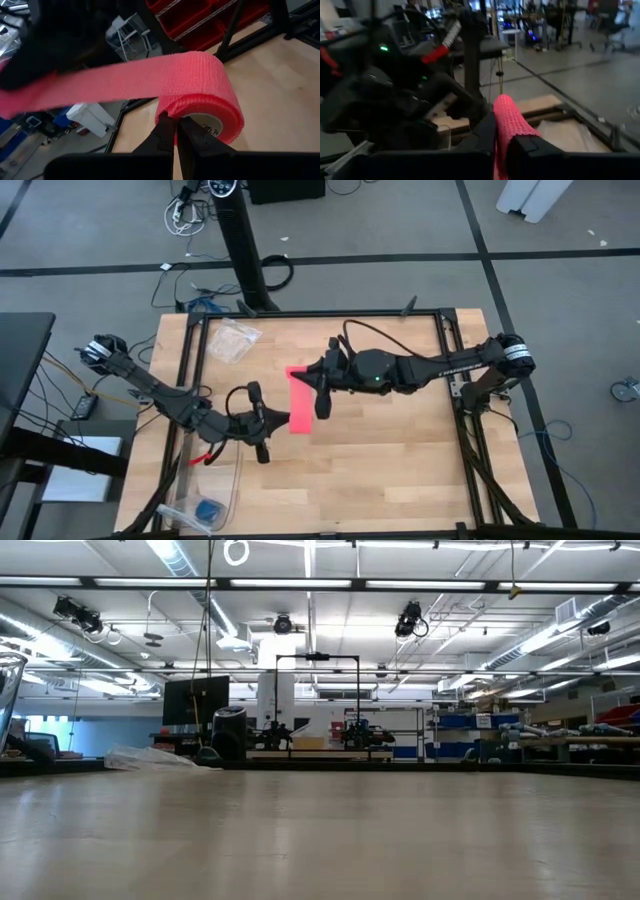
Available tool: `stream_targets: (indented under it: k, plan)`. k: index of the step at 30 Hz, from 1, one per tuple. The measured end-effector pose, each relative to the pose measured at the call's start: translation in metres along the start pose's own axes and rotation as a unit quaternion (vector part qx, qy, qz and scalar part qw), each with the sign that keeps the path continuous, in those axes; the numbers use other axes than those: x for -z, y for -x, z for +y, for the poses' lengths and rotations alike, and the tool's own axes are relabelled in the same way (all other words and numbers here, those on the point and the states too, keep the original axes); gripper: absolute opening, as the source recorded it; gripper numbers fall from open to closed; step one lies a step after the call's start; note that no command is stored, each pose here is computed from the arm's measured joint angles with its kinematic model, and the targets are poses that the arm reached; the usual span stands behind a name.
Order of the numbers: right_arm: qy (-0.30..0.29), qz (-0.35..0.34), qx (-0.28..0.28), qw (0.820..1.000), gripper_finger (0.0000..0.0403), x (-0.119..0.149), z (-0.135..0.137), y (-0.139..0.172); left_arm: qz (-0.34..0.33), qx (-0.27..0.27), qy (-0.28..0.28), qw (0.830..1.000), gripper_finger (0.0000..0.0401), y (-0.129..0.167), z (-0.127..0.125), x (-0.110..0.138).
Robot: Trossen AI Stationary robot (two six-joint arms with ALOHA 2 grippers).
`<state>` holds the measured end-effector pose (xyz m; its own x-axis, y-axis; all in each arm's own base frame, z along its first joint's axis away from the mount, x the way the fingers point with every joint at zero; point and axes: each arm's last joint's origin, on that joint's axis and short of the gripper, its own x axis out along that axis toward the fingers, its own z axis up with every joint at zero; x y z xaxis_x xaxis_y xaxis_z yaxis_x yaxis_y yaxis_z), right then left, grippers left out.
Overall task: Roll bandage
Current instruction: Roll the pink bandage
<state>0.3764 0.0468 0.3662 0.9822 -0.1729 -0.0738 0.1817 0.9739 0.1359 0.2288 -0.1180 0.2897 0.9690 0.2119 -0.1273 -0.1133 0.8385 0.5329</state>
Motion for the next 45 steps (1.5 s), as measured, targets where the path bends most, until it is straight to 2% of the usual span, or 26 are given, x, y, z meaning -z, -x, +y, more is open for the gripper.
stream_targets:
  k: [5, 12, 17, 20, 23, 25, 28, 30, 35, 41, 45]
  plan:
    - [-0.026, 0.006, 0.029, 0.999, 0.0078, 0.002, -0.004, -0.001, -0.013, 0.008, 0.006, 1.000, 0.0008, 0.004, -0.002, -0.008]
    - [-0.095, 0.007, 0.034, 0.995, 0.0165, 0.002, -0.006, -0.001, -0.015, 0.013, 0.006, 1.000, 0.0008, 0.006, -0.004, -0.008]
    - [-0.142, 0.012, 0.015, 0.990, 0.0204, 0.001, -0.013, -0.004, -0.016, 0.015, 0.007, 1.000, 0.0008, 0.006, -0.004, -0.008]
    - [-0.123, 0.019, -0.002, 0.992, 0.0213, 0.001, -0.016, -0.005, -0.016, 0.015, 0.008, 1.000, 0.0008, 0.006, -0.004, -0.009]
    - [-0.055, 0.036, -0.025, 0.998, 0.0214, 0.000, -0.018, -0.001, -0.022, 0.016, 0.021, 0.999, 0.0008, 0.007, -0.005, -0.010]
    - [-0.009, 0.052, -0.025, 0.998, 0.0214, -0.006, -0.019, 0.010, -0.025, 0.015, 0.038, 0.999, 0.0008, 0.008, -0.004, -0.012]
    - [0.026, 0.087, -0.033, 0.995, 0.0214, -0.012, -0.015, 0.031, -0.034, 0.018, 0.064, 0.997, 0.0008, 0.008, -0.001, -0.019]
    - [0.036, 0.109, -0.046, 0.992, 0.0215, -0.004, -0.007, 0.040, -0.041, 0.019, 0.082, 0.996, 0.0008, 0.009, 0.001, -0.024]
    - [0.042, 0.142, -0.061, 0.987, 0.0214, 0.046, 0.017, 0.054, -0.060, 0.027, 0.117, 0.991, 0.0008, 0.011, 0.008, -0.039]
    - [0.025, 0.030, -0.136, 0.990, 0.0216, 0.090, 0.050, 0.065, -0.073, 0.034, 0.129, 0.988, 0.0008, 0.013, 0.012, -0.049]
    - [0.031, -0.014, -0.140, 0.989, 0.0217, 0.102, 0.061, 0.064, -0.078, 0.033, 0.134, 0.987, 0.0008, 0.013, 0.014, -0.051]
